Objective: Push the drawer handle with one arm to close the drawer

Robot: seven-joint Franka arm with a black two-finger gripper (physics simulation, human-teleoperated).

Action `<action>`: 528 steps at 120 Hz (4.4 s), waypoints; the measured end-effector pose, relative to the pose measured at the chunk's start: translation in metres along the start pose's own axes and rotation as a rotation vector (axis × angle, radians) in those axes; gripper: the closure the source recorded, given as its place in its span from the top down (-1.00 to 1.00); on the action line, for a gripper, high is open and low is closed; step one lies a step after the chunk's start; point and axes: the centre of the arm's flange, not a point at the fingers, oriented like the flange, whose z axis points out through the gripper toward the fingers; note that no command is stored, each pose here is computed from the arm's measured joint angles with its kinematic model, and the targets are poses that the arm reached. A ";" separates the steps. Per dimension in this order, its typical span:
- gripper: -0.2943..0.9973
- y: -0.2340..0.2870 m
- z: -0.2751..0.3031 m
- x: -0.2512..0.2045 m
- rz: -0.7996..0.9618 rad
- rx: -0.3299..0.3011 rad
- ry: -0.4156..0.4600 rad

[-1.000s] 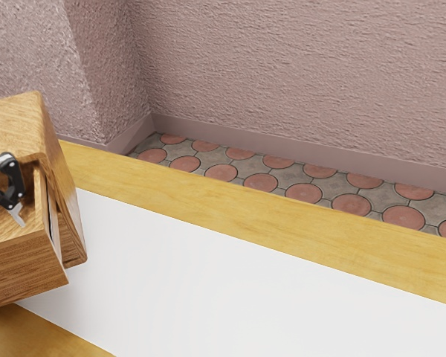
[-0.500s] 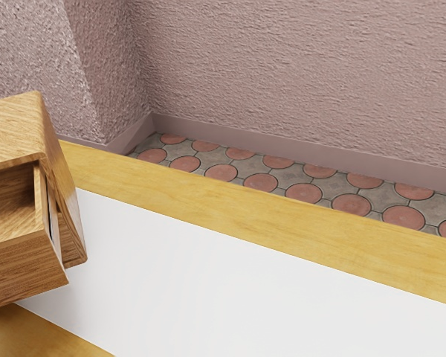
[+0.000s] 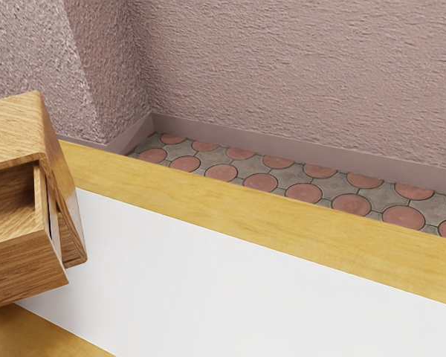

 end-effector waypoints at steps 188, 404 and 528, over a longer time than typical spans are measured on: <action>-0.67 0.051 0.052 0.091 0.173 0.058 0.086; -0.67 0.080 0.052 0.248 0.199 0.038 0.215; 0.21 0.295 -0.079 0.139 0.150 -0.073 0.100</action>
